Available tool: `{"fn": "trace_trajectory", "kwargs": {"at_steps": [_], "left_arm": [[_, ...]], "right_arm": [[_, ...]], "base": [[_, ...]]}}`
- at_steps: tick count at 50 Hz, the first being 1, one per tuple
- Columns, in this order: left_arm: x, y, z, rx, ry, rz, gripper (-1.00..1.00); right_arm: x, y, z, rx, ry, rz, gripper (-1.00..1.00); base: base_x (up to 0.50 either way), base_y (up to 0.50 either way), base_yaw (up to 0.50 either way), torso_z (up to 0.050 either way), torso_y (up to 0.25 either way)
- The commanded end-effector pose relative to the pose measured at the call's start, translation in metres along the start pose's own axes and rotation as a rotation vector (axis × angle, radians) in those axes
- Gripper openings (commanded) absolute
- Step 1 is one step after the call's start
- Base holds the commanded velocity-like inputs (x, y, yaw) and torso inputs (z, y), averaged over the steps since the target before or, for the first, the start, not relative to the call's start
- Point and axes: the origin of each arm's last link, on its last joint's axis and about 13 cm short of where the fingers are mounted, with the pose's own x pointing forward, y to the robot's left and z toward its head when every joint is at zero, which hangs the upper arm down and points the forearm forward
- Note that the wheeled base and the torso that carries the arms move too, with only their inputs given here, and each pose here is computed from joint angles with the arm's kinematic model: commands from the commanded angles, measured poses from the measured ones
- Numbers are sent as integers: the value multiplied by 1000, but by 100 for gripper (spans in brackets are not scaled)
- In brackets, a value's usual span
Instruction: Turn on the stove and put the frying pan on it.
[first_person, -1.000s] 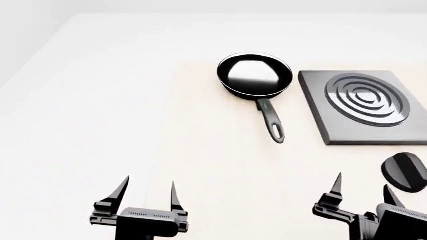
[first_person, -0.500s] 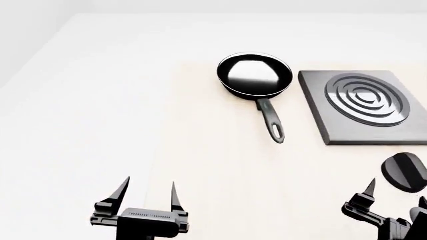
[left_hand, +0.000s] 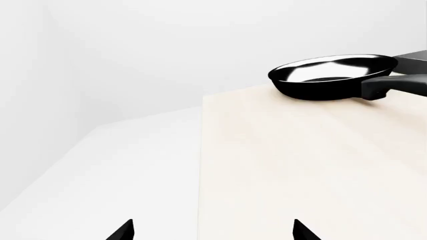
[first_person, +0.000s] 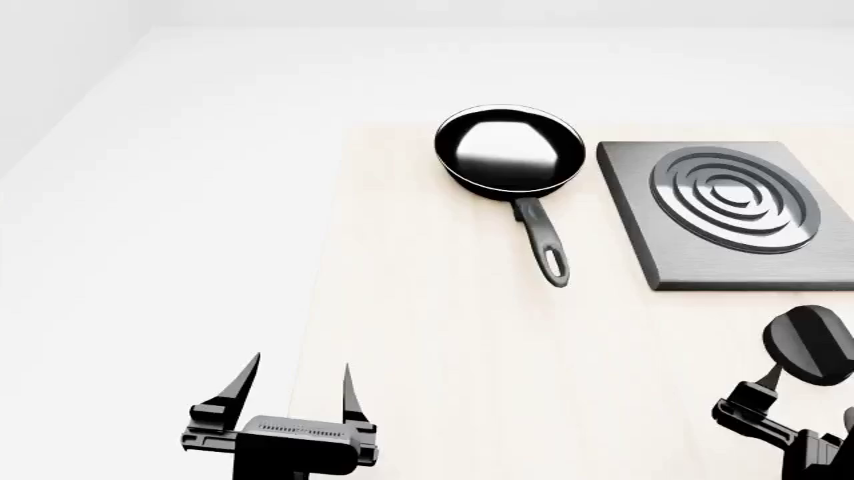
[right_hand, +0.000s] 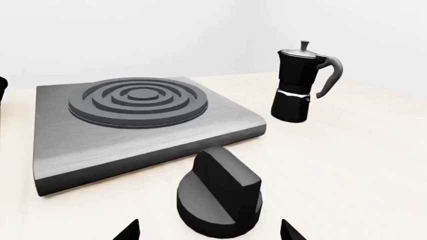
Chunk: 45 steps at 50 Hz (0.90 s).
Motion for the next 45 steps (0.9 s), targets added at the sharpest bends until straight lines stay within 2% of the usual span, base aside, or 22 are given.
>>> {"fn": "trace_trajectory", "kwargs": {"at_steps": [1, 45], "left_arm": [[0, 0, -1, 1, 1, 0, 100], [0, -1, -1, 2, 4, -2, 100]], "right_arm": [[13, -3, 0, -20, 9, -30, 100], [47, -10, -9, -71, 57, -105, 100]], "base": [[0, 0, 0, 0, 0], [0, 0, 0, 0, 0]]}}
